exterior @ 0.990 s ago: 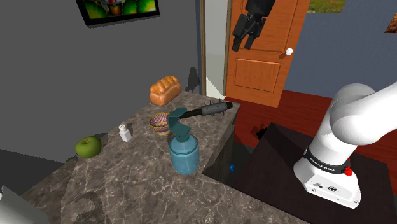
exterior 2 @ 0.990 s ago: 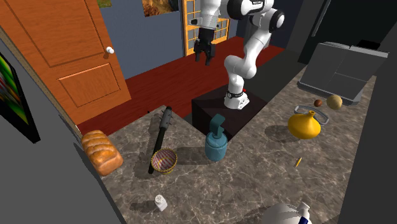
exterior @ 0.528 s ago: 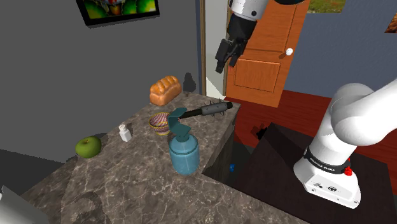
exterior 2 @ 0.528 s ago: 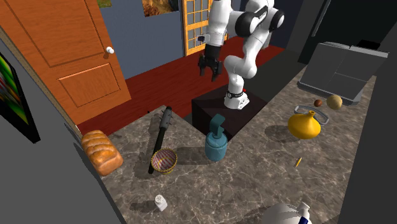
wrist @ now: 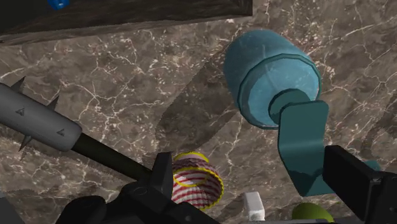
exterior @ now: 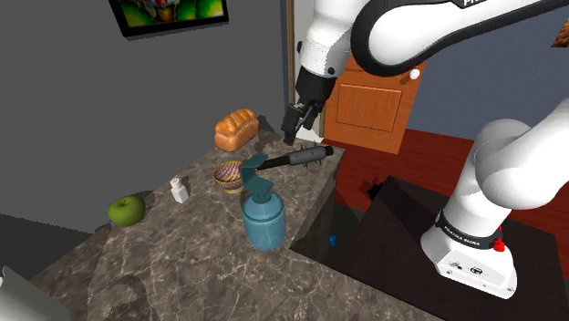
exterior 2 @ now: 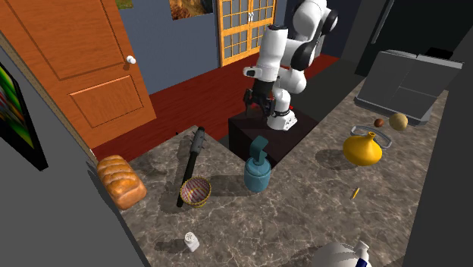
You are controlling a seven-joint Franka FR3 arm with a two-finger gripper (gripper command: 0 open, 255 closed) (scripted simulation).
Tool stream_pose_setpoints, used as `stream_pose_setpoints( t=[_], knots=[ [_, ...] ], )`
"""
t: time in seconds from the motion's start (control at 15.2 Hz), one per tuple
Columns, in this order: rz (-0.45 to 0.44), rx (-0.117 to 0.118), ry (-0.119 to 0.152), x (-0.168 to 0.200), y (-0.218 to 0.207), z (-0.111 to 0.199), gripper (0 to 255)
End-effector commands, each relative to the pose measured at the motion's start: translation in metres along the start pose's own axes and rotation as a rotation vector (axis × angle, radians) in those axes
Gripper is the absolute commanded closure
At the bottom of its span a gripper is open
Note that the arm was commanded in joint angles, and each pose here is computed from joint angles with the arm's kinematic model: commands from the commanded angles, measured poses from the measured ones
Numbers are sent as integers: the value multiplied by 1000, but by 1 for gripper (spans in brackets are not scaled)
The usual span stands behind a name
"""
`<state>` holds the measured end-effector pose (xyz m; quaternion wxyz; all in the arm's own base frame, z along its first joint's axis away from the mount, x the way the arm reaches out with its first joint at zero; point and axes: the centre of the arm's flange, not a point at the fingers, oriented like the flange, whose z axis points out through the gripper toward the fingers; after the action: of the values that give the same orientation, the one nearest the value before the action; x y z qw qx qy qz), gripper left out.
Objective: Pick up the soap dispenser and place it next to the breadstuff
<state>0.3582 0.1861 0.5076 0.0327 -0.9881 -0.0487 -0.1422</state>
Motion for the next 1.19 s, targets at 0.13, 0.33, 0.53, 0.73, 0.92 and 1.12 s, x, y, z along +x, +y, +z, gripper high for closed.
stream_pose_setpoints(
  t=[0.13, 0.33, 0.53, 0.73, 0.92, 1.12],
  knots=[
    [-45, -12, 5, 0, -40, 37, 0],
    [-79, -21, 7, -2, -69, 65, 0],
    [-103, -28, 9, -3, -90, 86, 0],
    [-103, -28, 9, -3, -89, 102, 0],
    [-103, -28, 9, -3, -89, 118, 0],
    [-103, -28, 9, -3, -89, 126, 0]
  ],
)
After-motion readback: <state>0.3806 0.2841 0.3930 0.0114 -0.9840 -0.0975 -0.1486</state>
